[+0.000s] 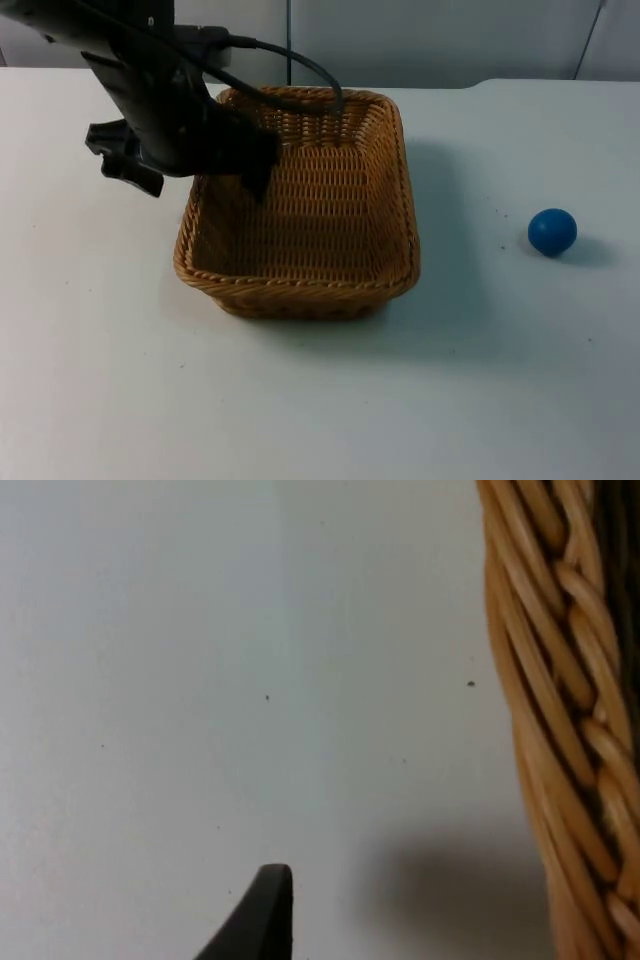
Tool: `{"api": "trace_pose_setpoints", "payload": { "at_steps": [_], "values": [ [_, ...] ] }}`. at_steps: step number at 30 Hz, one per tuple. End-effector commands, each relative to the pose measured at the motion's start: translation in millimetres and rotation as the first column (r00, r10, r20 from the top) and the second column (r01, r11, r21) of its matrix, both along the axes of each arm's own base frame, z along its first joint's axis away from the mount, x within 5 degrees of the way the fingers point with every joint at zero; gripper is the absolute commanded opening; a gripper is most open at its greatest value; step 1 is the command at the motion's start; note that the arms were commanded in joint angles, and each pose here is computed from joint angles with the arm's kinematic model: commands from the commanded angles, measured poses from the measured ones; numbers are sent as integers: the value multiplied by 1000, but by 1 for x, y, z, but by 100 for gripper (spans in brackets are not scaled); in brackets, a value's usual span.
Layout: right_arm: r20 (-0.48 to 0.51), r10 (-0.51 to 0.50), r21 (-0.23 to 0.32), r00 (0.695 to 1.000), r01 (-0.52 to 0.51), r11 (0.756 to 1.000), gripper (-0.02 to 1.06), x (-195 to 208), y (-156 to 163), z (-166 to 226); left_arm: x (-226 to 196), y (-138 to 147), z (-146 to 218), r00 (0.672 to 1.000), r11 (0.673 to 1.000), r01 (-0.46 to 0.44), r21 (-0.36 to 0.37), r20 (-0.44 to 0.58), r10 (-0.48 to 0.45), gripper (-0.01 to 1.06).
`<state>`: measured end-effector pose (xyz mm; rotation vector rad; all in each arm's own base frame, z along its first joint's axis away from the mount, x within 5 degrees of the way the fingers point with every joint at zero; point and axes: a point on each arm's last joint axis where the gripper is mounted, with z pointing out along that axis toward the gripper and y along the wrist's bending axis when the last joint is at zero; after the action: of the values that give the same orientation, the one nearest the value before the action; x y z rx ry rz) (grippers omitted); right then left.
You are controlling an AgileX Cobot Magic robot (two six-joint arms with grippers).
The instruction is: Pick up the basket with the left hand and place the ball into the basket with the right hand.
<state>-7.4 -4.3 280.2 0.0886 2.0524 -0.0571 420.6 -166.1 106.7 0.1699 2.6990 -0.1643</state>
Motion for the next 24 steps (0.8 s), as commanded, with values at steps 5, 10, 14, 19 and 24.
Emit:
{"api": "trace_pose_setpoints", "payload": {
  "at_steps": [5,10,14,19,24],
  "values": [
    [2,-9,-2,1000,9,1000,105,1,0,-2,-1,-4,-6,1000,1000,-12,-14,-24,11,99],
    [2,-9,-2,1000,9,1000,105,1,0,-2,-3,-3,-7,999,1000,-13,-8,-44,13,39],
    [2,-9,-2,1000,9,1000,105,1,0,-2,-3,-4,-7,995,996,-76,-38,-60,74,0],
    [2,-9,-2,1000,9,1000,105,1,0,-2,-3,-4,-7,995,996,-78,-40,-59,76,0],
    [2,-9,-2,1000,9,1000,105,1,0,-2,-4,-4,-2,994,994,-91,-55,-66,87,0]
  ]
}}
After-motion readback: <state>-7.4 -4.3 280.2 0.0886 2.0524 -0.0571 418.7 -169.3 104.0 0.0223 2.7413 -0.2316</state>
